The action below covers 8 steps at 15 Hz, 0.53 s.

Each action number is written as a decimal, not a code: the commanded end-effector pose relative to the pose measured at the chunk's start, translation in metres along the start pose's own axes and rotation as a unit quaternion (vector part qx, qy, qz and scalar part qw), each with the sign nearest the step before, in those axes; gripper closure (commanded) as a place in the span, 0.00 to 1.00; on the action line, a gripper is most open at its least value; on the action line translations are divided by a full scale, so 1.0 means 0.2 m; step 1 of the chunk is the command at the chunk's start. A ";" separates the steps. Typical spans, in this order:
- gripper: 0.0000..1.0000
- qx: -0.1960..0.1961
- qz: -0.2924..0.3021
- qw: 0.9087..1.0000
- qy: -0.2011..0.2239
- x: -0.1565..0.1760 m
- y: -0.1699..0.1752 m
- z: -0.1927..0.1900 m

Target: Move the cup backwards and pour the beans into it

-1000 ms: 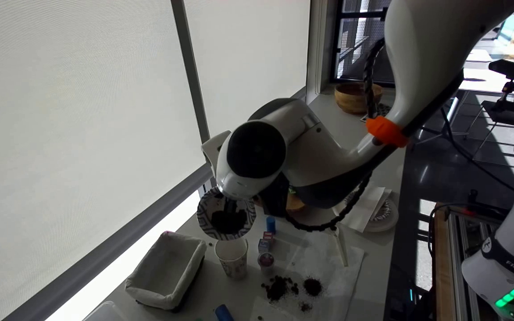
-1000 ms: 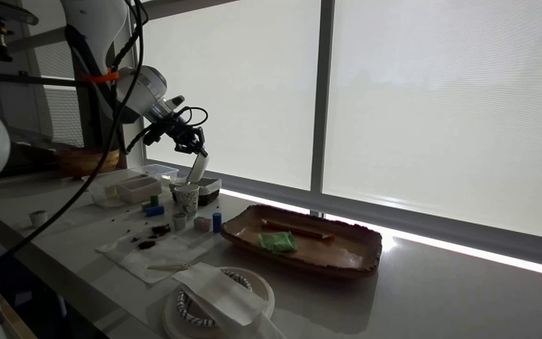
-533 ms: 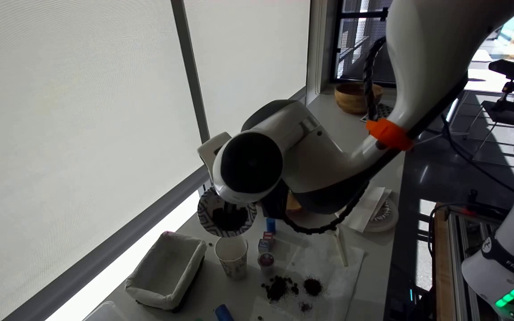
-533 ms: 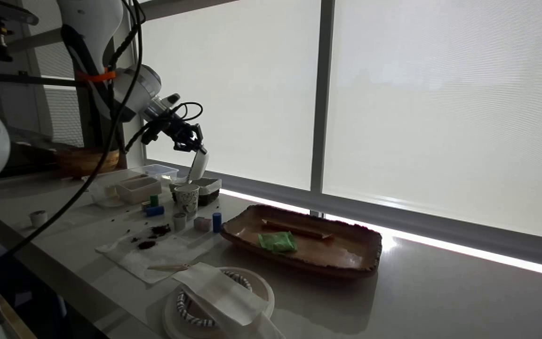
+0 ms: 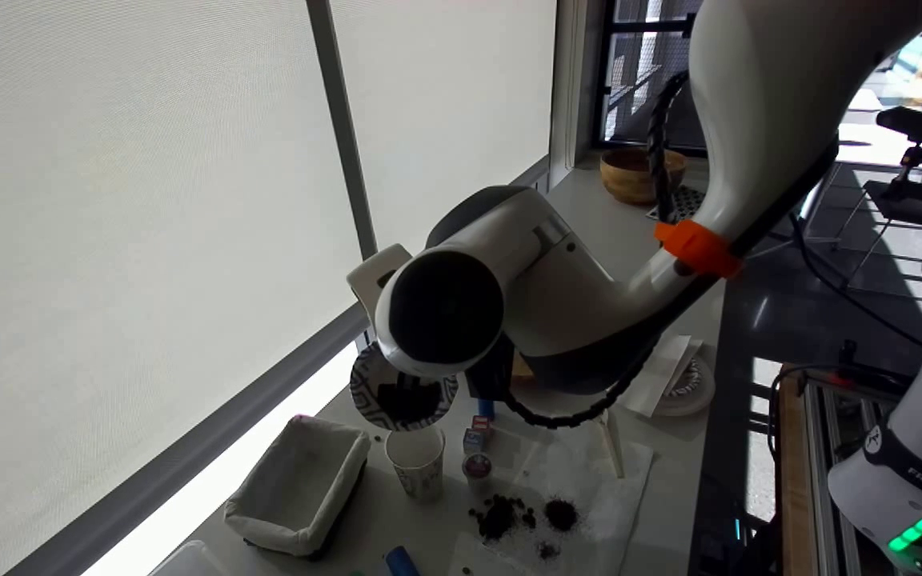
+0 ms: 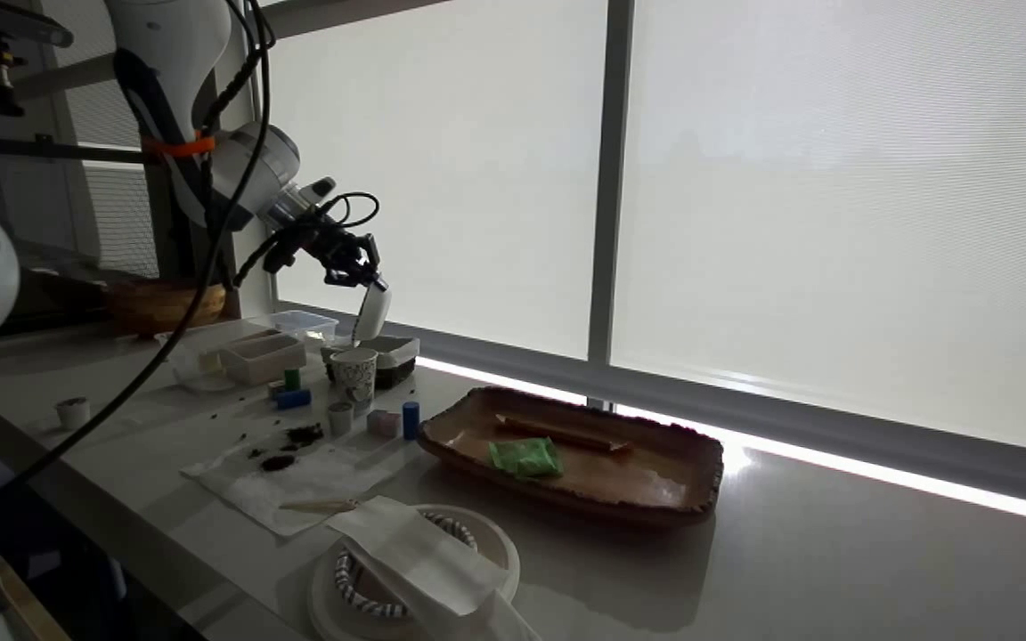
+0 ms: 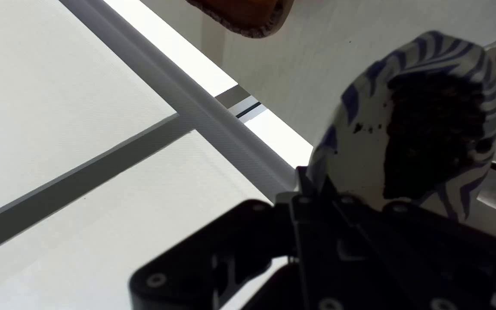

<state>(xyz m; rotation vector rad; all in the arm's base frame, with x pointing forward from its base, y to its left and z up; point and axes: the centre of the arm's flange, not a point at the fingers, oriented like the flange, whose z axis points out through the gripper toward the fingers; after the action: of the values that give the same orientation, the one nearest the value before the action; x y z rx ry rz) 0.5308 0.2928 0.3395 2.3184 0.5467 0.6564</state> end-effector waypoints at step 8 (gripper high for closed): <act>0.99 -0.050 -0.012 0.999 -0.012 0.02 -0.05 0.00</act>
<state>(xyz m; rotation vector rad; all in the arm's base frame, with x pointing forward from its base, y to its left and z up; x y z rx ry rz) 0.5308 0.2957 0.3376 2.2529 0.5265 0.6209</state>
